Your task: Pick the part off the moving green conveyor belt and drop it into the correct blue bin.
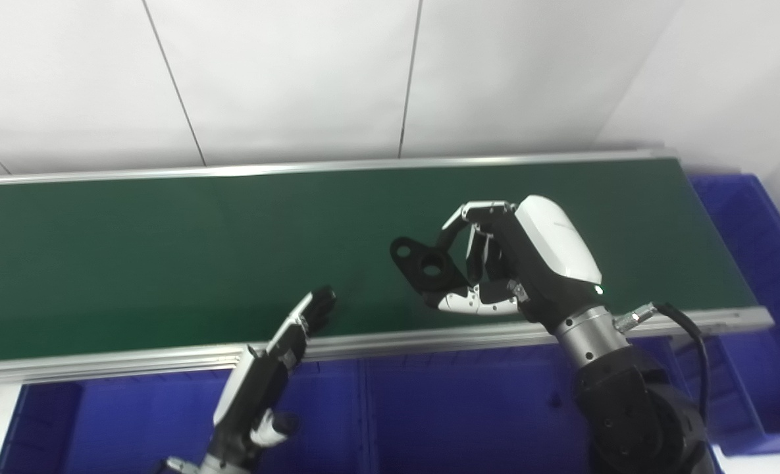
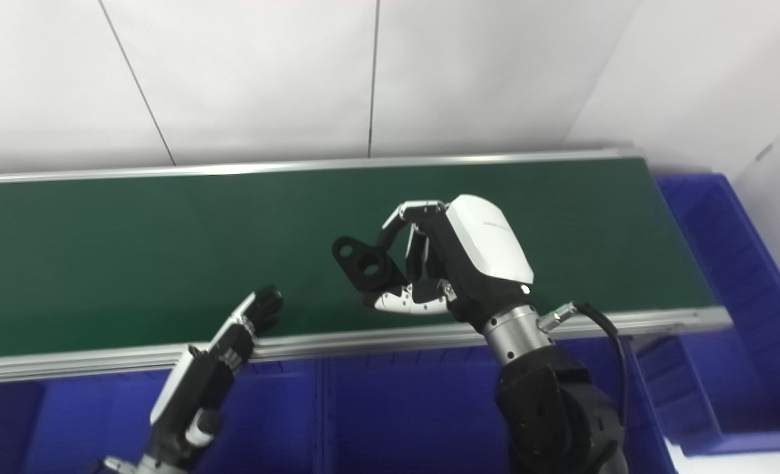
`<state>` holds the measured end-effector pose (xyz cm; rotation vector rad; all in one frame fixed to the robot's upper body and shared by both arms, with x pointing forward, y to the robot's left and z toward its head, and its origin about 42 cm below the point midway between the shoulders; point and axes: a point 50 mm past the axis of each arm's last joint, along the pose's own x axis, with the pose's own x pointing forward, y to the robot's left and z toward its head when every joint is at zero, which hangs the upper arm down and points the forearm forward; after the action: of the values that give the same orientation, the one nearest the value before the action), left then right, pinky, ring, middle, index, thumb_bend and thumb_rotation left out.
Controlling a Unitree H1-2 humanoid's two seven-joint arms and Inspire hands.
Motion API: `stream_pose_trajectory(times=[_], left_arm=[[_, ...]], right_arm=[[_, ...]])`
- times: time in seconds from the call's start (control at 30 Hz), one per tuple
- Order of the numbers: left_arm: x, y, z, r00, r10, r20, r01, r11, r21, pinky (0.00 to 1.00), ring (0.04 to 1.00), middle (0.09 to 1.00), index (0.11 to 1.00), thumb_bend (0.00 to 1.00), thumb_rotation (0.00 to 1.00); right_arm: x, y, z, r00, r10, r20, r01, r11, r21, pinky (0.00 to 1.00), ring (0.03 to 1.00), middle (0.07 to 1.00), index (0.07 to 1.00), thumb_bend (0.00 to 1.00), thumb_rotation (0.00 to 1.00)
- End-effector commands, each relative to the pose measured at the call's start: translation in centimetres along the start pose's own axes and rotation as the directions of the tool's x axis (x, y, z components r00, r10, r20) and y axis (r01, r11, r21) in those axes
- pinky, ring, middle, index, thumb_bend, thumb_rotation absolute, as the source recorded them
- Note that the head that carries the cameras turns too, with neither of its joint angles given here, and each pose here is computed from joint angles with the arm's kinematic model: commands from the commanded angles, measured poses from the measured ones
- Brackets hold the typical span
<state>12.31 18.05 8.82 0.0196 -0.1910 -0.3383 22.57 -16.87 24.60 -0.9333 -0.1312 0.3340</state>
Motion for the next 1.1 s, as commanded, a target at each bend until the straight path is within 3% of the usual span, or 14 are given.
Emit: stream_pose_trajectory(times=[0.0,0.2,0.27,0.37,0.53,0.83,1.07], left_arm=[[0.4,0.1,1.2,0.998,-0.008,0.056,0.009,1.000,-0.017,0.90,0.930,0.927,0.931,0.89,0.93],[1.0,0.2,2.0,0.998,-0.005,0.055,0.006,1.000,-0.018,0.89,0.924,0.921,0.925,0.92,0.93],[1.1,0.0,2.2,0.998,-0.005,0.055,0.006,1.000,-0.018,0.90,0.926,0.922,0.926,0.92,0.93],[1.3,-0.1,2.5,0.998,-0.005,0.055,0.006,1.000,-0.017,0.90,0.927,0.922,0.929,0.92,0.93],[1.5,-0.2,2.7,0.999,0.002,0.051,-0.001,1.000,-0.017,0.89,0.920,0.916,0.925,0.92,0.93],[1.8,-0.3,2.6,0.998,-0.002,0.056,0.003,1.000,-0.018,0.89,0.920,0.917,0.928,0.91,0.93],[1.8,-0.5,2.8,0.999,-0.003,0.050,0.003,1.000,-0.012,0.88,0.928,0.925,0.932,0.92,0.93]], right_arm=[[-0.6,-0.8,0.0,1.000,-0.029,0.003,0.029,0.999,-0.029,0.11,0.165,0.249,0.488,0.51,0.14],[-1.7,1.1,-1.9,0.997,0.046,-0.063,-0.048,0.998,-0.032,0.13,0.190,0.274,0.487,0.51,0.13],[-2.1,2.1,-2.7,0.993,0.078,-0.089,-0.081,0.996,-0.036,0.11,0.166,0.241,0.486,0.51,0.13],[-2.4,2.9,-3.5,0.988,0.110,-0.111,-0.116,0.992,-0.055,0.14,0.203,0.286,0.488,0.51,0.13],[-3.0,5.5,-5.8,0.958,0.204,-0.201,-0.225,0.971,-0.084,0.16,0.225,0.310,0.489,0.51,0.14],[-3.3,8.2,-8.2,0.898,0.323,-0.298,-0.367,0.924,-0.106,0.23,0.310,0.403,0.490,0.51,0.14],[-2.8,10.6,-9.6,0.858,0.360,-0.367,-0.436,0.888,-0.149,0.19,0.265,0.365,0.490,0.51,0.13]])
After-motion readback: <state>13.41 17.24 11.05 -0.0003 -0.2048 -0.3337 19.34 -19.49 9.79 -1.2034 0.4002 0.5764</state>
